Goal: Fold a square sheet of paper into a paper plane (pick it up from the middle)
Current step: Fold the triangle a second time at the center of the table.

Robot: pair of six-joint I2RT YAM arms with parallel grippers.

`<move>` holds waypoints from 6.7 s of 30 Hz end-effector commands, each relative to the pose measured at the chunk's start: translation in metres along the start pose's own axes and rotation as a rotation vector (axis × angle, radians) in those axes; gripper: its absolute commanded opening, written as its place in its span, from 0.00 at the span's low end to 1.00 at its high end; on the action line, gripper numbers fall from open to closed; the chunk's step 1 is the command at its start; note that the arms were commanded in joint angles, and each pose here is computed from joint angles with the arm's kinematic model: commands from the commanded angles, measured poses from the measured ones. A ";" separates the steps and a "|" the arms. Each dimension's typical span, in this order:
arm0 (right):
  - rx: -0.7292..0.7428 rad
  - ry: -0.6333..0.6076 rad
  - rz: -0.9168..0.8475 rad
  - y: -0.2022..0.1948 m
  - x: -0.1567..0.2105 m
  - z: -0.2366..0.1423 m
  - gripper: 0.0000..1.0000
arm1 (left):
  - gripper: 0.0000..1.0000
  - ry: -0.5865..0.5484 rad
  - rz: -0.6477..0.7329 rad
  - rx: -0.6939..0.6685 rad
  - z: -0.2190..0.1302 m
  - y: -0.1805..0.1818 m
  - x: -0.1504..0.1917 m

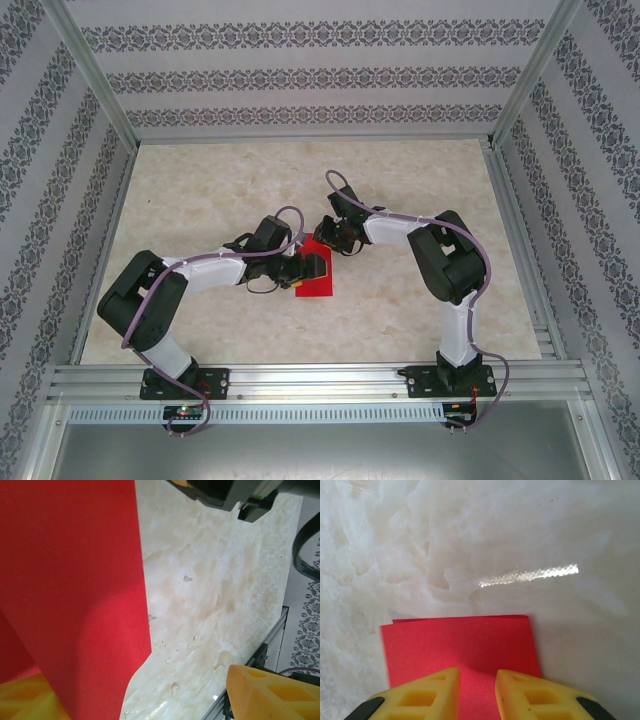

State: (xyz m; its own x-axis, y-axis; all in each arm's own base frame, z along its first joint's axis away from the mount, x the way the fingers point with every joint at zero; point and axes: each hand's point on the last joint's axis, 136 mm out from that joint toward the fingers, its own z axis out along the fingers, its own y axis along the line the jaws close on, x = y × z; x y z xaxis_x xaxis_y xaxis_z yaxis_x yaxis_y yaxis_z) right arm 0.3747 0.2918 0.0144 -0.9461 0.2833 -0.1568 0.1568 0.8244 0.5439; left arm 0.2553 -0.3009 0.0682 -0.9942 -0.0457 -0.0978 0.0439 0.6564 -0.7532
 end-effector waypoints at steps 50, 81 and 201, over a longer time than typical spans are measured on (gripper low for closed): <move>-0.130 0.062 -0.212 0.024 0.009 -0.044 0.35 | 0.36 -0.068 0.055 -0.025 0.020 0.008 -0.020; -0.132 0.181 -0.299 -0.008 0.077 -0.058 0.27 | 0.18 -0.063 0.028 -0.070 0.023 0.023 -0.017; -0.005 0.148 -0.274 -0.026 0.048 -0.037 0.06 | 0.13 0.034 -0.062 -0.080 0.042 0.036 -0.005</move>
State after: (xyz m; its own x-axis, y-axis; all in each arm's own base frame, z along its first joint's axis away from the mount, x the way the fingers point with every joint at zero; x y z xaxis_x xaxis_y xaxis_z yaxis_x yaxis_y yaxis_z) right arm 0.3025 0.2676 0.0155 -0.9874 -0.0451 -0.1516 -0.1170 0.8531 0.5084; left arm 0.2703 -0.3117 0.0246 -0.9974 -0.0451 -0.0563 0.0106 0.6802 -0.7329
